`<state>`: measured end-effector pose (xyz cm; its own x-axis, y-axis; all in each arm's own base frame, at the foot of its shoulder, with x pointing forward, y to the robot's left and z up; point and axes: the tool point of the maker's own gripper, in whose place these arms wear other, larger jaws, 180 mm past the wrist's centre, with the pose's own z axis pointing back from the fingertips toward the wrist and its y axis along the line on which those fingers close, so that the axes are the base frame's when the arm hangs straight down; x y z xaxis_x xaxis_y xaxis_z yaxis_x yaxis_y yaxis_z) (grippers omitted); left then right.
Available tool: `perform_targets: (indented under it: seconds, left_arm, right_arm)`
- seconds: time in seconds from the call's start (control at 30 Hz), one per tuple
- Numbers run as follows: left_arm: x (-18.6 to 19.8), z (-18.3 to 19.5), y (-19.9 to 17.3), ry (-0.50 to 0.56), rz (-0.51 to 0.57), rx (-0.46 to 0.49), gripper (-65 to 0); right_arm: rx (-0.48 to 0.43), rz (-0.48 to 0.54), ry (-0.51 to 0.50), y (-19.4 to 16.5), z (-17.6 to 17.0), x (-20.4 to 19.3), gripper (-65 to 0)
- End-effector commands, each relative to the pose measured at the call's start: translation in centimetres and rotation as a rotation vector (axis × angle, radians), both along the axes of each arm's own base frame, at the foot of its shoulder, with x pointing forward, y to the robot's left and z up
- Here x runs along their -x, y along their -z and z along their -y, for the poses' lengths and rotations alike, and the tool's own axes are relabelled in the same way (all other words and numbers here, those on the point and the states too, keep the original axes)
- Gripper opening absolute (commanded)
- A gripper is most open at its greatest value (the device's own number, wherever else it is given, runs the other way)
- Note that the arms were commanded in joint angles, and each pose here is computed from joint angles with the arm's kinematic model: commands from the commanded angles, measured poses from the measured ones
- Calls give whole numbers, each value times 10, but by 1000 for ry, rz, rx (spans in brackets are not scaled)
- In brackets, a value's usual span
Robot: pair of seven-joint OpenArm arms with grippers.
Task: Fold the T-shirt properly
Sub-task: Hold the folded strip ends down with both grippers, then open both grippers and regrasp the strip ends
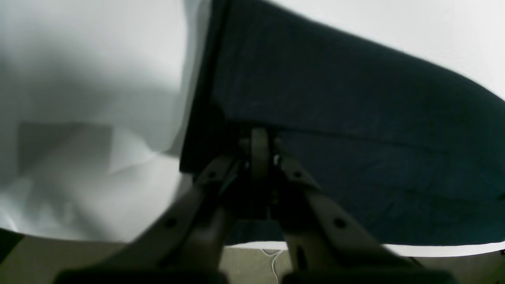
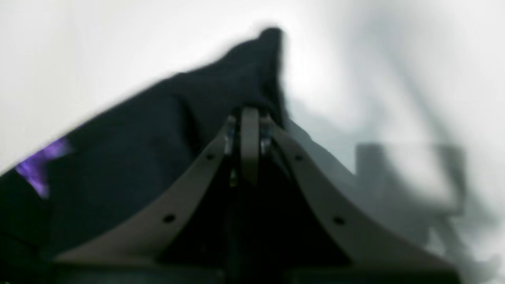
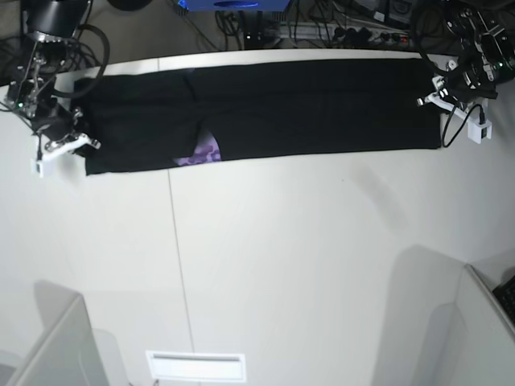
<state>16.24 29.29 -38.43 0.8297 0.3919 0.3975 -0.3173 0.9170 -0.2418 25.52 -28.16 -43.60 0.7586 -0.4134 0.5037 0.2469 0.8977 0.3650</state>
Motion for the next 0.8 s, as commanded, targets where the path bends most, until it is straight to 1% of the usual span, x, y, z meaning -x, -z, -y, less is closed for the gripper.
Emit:
perform_targets:
  seconds: [0.0, 0.07, 0.13, 0.23, 0.33, 0.4, 0.43, 0.5, 0.53, 0.6, 0.67, 0.73, 0.77]
  left_arm:
    - [-6, -3, -9, 6, 31, -14, -650]
    - [-6, -3, -9, 8, 32, -16, -650]
    - [-6, -3, -9, 7, 34, -14, -650]
    - [-8, -2, -9, 5, 36, -11, -650]
    - [-7, -2, -8, 3, 34, -8, -650]
    - [-8, 0, -7, 9, 32, -5, -650]
    - [-9, 5, -5, 31, 25, -1, -650]
    - [-12, 13, 0, 65, 19, -15, -650]
    - [-14, 17, 3, 81, 16, -38, -650]
    - [-16, 20, 12, 132, -2, -122, -650]
    - [-15, 26, 21, 179, -28, -181, -650]
    - [-12, 31, 30, 187, -56, -193, -650]
    - [-17, 31, 31, 188, -54, -195, -650]
  right_arm:
    - [30, 53, -2, -16, 11, -13, -650]
    - [36, 77, -11, -24, 10, -16, -650]
    - [70, 120, -48, -44, 4, -17, -650]
    - [118, 183, -134, -77, -18, -15, -650]
    - [113, 179, -189, -88, -45, -4, -650]
    - [89, 142, -200, -82, -55, 6, -650]
    - [69, 125, -195, -76, -59, 9, -650]
    - [45, 74, -175, -57, -61, 16, -650]
    - [53, 43, -165, -48, -59, 20, -650]
    - [81, -21, -147, -29, -53, 25, -650]
    - [120, -67, -154, -15, -50, 25, -650]
    - [154, -70, -159, -7, -48, 23, -650]
    - [168, -61, -159, -6, -47, 18, -650]
